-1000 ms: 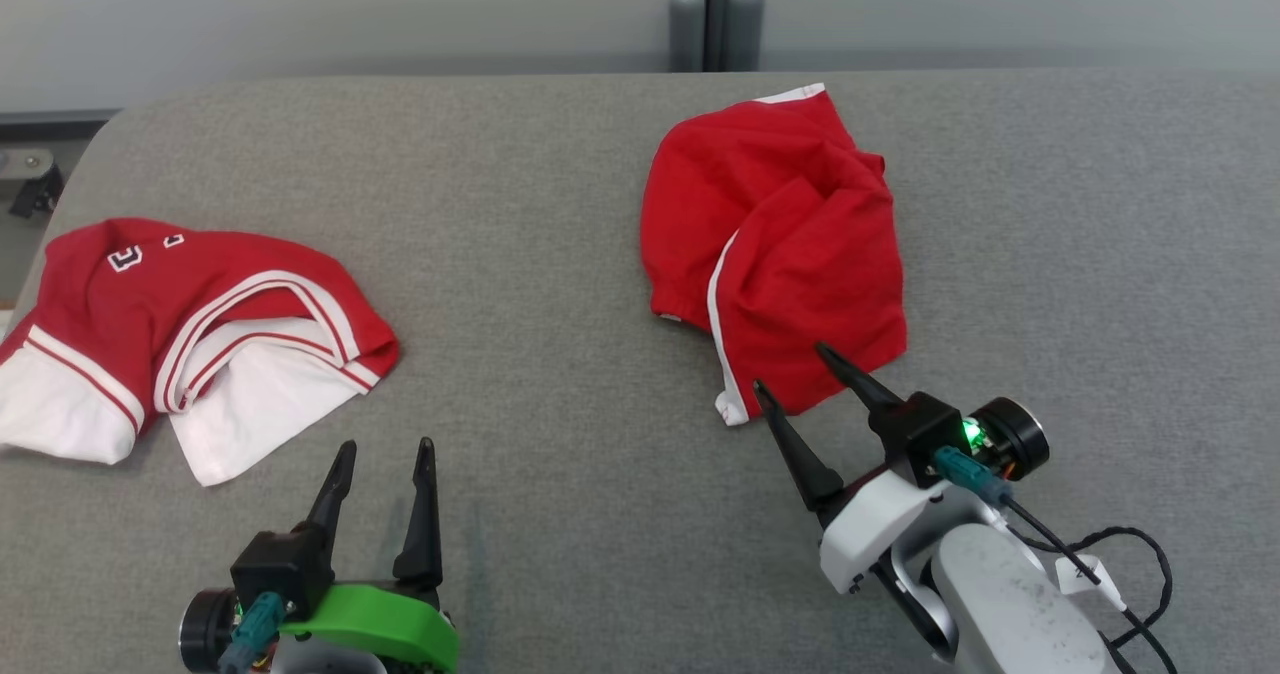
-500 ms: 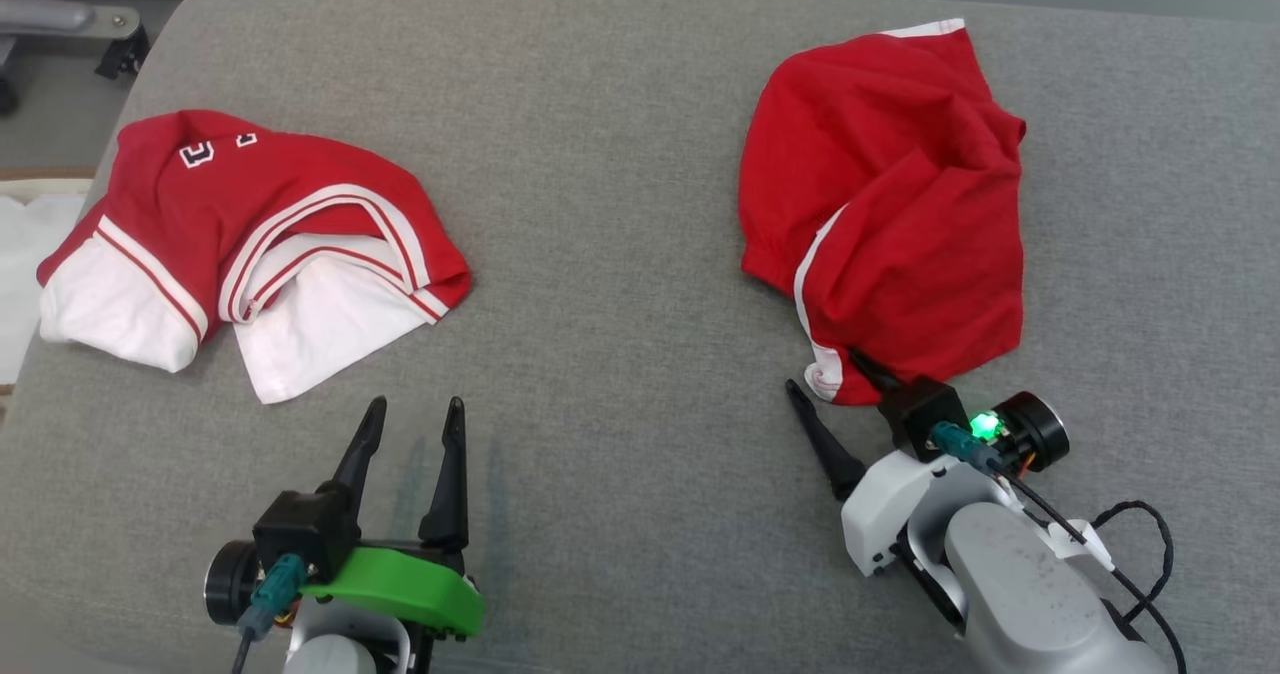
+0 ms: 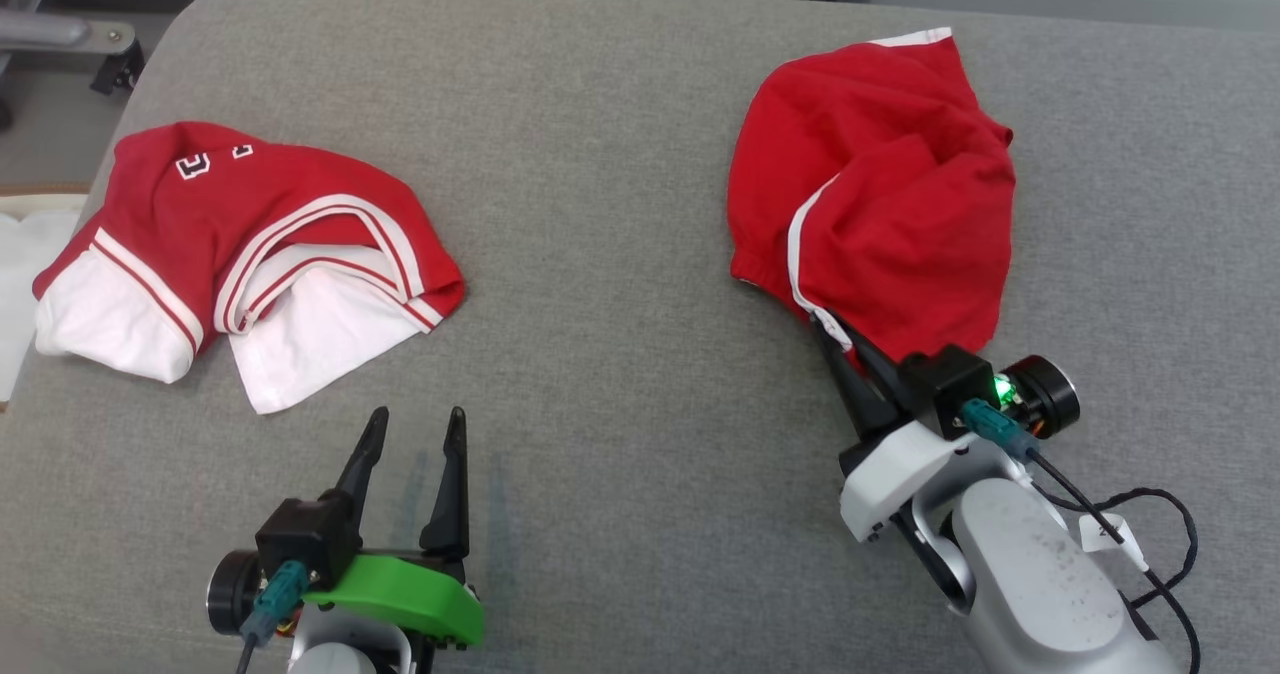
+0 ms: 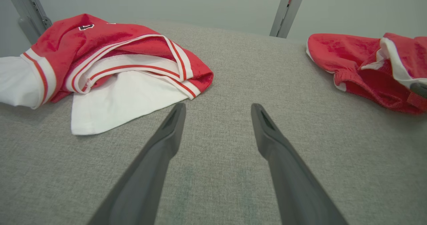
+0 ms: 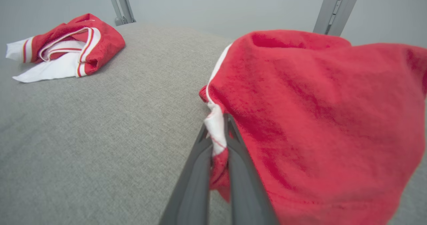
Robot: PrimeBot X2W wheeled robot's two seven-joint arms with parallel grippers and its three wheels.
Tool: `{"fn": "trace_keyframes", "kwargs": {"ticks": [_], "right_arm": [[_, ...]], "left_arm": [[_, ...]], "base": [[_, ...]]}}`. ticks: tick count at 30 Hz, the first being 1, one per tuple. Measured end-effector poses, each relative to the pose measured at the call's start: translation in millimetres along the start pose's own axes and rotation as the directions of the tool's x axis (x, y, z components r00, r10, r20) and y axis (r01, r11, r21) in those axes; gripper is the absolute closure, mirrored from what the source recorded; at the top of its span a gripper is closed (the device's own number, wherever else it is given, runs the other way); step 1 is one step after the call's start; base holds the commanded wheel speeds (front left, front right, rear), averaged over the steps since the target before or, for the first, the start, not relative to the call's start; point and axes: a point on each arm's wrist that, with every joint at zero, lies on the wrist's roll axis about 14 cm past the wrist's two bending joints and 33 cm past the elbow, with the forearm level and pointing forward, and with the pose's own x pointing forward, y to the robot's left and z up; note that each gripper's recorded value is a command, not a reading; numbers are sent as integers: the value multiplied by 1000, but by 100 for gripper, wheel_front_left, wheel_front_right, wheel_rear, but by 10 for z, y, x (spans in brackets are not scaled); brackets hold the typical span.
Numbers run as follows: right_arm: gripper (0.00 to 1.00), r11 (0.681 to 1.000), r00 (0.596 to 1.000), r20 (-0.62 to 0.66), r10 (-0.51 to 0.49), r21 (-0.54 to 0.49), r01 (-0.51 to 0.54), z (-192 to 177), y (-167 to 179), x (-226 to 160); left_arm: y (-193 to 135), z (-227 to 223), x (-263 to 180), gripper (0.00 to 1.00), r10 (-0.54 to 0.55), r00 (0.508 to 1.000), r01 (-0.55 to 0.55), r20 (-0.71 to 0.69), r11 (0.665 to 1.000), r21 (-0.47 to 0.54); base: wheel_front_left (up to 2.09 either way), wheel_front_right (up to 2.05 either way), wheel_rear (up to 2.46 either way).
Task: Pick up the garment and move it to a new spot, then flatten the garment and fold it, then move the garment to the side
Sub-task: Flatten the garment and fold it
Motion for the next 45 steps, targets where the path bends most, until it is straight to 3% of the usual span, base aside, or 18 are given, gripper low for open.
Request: {"fn": "trace_keyframes", "kwargs": {"ticks": [5,8,12,17,19,21,25,28,33,39,40,41,42,43,45], "right_arm": [[100,997,986,160,49,-71,-38,602,93,69],[100,987,954,281,102,-147,-62,1133,135,142],[100,964,885,416,210,-240,-116,1813,379,224],[100,936,767,560,313,-321,-148,2656,664,214],[100,939,739,599,308,-316,-135,2874,652,189],[100,950,745,609,272,-294,-106,2930,531,200],[100,971,815,560,150,-238,-16,2664,84,264],[100,978,892,450,29,-196,67,2121,-354,239],[100,973,957,251,-147,-138,186,1197,-909,-41],[96,958,969,27,-247,-145,248,310,-1156,-565],[92,955,967,4,-257,-154,254,229,-1187,-644],[81,952,965,-18,-262,-166,256,159,-1211,-716],[78,950,962,-29,-270,-171,261,119,-1234,-768],[67,947,959,-39,-280,-174,269,85,-1259,-821],[64,940,954,-57,-295,-197,279,35,-1313,-918]], "left_arm": [[-98,11,-21,0,-29,1000,29,5,1000,-4],[-163,56,-22,0,-49,999,49,20,999,-3],[-199,102,-34,0,-60,998,60,34,998,-1],[-198,101,-91,0,-58,998,58,36,998,-2],[-188,87,-123,0,-54,998,54,33,999,-3],[-184,97,-136,0,-52,998,52,37,999,-3],[-191,94,-135,0,-54,998,55,36,999,-1],[-227,93,-111,0,-67,997,67,35,998,2],[-325,67,-58,0,-98,995,98,26,995,4],[-433,51,-3,0,-133,991,133,20,991,6],[-445,48,3,0,-137,990,137,19,991,6],[-460,47,11,0,-142,990,142,18,990,7],[-474,48,18,0,-147,989,146,18,989,9],[-488,52,29,0,-151,988,151,19,988,9],[-529,66,54,0,-164,986,164,23,986,11]], "base": [[0,0,0],[0,0,0],[0,0,0],[0,0,0],[0,0,0],[0,0,0],[0,0,0],[0,0,0],[0,0,0],[0,0,0],[0,0,0],[0,0,0],[0,0,0],[0,0,0],[0,0,0]]}}
